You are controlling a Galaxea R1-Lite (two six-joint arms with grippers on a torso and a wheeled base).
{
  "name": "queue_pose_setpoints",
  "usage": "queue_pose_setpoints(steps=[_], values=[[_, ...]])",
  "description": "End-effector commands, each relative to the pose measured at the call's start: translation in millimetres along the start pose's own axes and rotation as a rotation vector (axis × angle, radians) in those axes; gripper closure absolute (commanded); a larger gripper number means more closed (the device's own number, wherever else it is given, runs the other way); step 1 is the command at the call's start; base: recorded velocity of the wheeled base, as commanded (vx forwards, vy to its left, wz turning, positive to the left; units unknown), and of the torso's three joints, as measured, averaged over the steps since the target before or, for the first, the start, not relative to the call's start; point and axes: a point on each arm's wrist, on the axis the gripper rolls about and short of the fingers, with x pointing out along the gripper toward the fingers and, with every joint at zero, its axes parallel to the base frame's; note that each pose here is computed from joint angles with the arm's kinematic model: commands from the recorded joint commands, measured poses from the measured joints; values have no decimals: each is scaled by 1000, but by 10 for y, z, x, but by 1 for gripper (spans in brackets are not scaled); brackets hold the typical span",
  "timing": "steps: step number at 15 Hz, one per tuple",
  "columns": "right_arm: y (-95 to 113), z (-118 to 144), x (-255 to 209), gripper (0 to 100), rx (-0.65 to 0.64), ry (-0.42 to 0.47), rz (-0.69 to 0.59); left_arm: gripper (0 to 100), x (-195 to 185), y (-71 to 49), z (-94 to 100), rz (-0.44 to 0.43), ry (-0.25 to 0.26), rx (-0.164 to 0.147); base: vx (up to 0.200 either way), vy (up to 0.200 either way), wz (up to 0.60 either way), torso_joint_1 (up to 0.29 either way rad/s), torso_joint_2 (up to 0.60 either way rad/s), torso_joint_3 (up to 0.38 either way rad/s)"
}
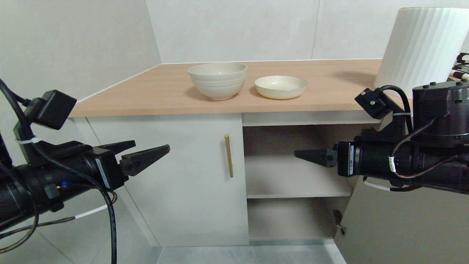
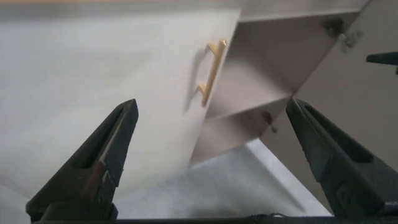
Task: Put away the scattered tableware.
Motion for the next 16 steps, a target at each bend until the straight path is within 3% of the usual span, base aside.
queue_pose_setpoints(steps=[1, 11, 13, 16], values=[[6, 3, -6, 0, -1, -2, 3, 0, 5, 9, -1, 4, 1, -1, 200, 0, 0, -2, -2, 2], [38, -7, -54, 0, -3, 21, 13, 0, -79, -24, 39, -9, -29, 6, 20, 0, 0, 0, 1, 0], [38, -9, -58, 0, -3, 21, 13, 0, -87, -26, 43, -11, -31, -21, 0, 200, 0, 7, 5, -2], [38, 0, -73, 0, -1, 16, 13, 0, -87, -26, 40, -10, -31, -18, 0, 133, 0, -2, -2, 3]])
